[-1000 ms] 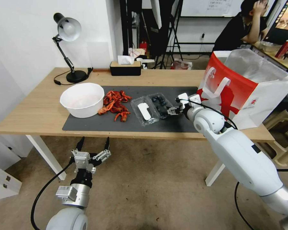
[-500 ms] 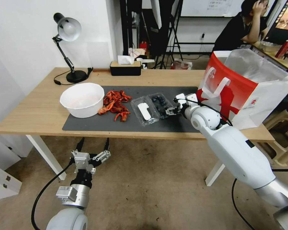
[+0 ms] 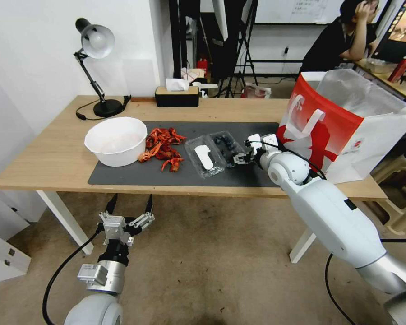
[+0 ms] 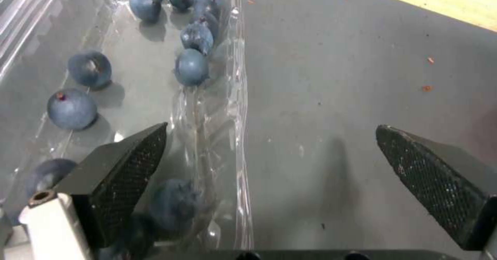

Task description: Close the takeout container lid, then place the container into the takeout bag.

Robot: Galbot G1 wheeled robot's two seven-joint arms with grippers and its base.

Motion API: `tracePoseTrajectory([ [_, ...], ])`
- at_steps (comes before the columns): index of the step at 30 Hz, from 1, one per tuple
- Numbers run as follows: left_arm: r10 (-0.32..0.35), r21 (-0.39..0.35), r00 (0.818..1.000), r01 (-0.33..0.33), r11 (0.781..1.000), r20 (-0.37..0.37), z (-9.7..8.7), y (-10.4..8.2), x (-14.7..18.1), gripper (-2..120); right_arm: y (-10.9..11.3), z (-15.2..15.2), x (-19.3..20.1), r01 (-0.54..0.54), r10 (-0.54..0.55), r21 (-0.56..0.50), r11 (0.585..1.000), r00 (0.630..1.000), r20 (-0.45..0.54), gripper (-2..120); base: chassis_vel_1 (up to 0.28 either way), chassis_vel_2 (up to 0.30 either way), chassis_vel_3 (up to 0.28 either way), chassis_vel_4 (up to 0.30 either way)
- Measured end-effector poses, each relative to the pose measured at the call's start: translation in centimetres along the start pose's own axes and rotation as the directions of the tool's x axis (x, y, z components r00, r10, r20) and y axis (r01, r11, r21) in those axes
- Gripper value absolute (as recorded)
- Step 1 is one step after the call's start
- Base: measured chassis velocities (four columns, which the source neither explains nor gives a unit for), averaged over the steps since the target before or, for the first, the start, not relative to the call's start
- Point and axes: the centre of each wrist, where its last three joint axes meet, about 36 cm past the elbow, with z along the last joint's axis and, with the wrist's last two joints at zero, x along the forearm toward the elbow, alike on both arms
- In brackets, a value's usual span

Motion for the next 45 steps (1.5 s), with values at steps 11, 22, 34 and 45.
tracePoseTrajectory([
  [11,0.004,-0.002,1.000,-0.004,1.000,0.011,0.1,-0.1,0.1,100,-0.1,0.2,1.2,-0.042,0.042,-0.001,0.999,0.999,0.014,100,0.000,0.000,0.000,0.000],
  [22,0.011,-0.004,1.000,-0.011,1.000,0.019,0.2,-0.2,0.2,100,-0.4,0.5,1.8,-0.069,0.070,-0.015,0.997,0.997,0.016,100,0.000,0.000,0.000,0.000],
  [34,0.014,-0.006,1.000,-0.014,1.000,0.027,0.2,-0.2,0.3,100,-0.7,1.1,2.5,-0.086,0.086,-0.041,0.995,0.996,0.005,100,0.000,0.000,0.000,0.000],
  [45,0.014,-0.008,0.999,-0.013,1.000,0.035,0.2,-0.3,0.4,100,0.0,1.4,3.7,-0.127,0.127,-0.074,0.989,0.992,0.001,100,0.000,0.000,0.000,0.000],
])
